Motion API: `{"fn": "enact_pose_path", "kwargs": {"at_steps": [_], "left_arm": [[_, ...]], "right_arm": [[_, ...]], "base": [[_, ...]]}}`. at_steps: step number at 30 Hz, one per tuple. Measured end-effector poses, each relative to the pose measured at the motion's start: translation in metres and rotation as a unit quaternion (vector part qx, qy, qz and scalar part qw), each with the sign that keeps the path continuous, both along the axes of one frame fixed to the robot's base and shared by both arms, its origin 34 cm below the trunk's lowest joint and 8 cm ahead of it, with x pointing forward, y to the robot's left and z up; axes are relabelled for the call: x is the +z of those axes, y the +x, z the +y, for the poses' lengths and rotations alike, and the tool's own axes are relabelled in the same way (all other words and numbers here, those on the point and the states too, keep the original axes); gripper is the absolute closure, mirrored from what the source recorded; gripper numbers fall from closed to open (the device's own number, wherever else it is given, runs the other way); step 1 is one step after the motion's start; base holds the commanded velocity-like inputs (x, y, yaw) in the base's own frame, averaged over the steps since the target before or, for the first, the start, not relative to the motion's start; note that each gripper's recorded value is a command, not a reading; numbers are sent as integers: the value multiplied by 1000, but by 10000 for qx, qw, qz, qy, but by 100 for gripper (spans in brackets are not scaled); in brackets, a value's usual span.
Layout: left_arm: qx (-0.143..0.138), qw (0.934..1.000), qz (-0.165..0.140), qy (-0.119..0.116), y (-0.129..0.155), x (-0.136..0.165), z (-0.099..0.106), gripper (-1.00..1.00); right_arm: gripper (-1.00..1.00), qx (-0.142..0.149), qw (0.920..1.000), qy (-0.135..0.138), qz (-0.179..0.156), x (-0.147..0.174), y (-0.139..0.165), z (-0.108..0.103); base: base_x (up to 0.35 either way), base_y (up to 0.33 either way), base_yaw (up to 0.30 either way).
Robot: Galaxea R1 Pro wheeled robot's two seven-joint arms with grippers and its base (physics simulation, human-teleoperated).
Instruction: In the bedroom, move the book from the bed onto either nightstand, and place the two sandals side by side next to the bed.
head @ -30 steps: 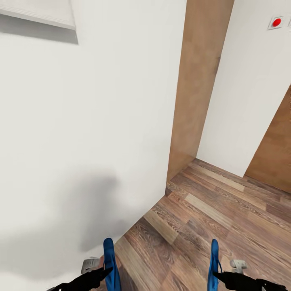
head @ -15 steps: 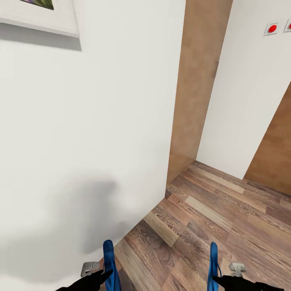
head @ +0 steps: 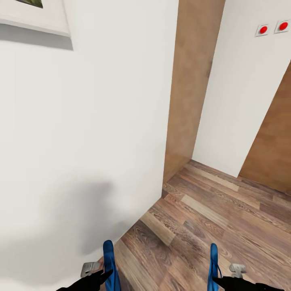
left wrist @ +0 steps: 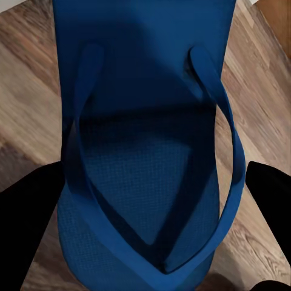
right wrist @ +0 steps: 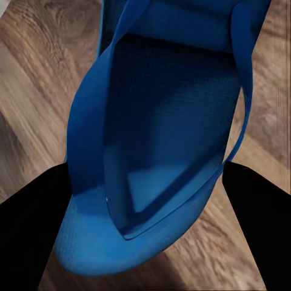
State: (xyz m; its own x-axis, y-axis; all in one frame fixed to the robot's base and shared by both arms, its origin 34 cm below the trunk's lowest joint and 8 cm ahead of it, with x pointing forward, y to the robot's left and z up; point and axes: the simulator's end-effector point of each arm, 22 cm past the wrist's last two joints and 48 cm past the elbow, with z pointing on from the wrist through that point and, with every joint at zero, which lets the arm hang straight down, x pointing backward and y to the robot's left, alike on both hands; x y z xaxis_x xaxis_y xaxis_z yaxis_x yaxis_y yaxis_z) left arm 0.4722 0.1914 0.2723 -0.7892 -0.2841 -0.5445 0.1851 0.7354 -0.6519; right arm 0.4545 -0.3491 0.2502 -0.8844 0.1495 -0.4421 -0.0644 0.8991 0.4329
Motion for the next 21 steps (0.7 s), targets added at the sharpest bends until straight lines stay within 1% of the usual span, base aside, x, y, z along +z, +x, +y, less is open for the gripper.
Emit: {"fn": "enact_pose_path", "kwargs": {"at_steps": [21], "left_arm": [[0, 10000, 2, 0, 0, 0, 0, 100]], "right_arm": [[100, 9, 10000, 5, 2, 0, 0, 0]], "base": [[0, 0, -283]]}}
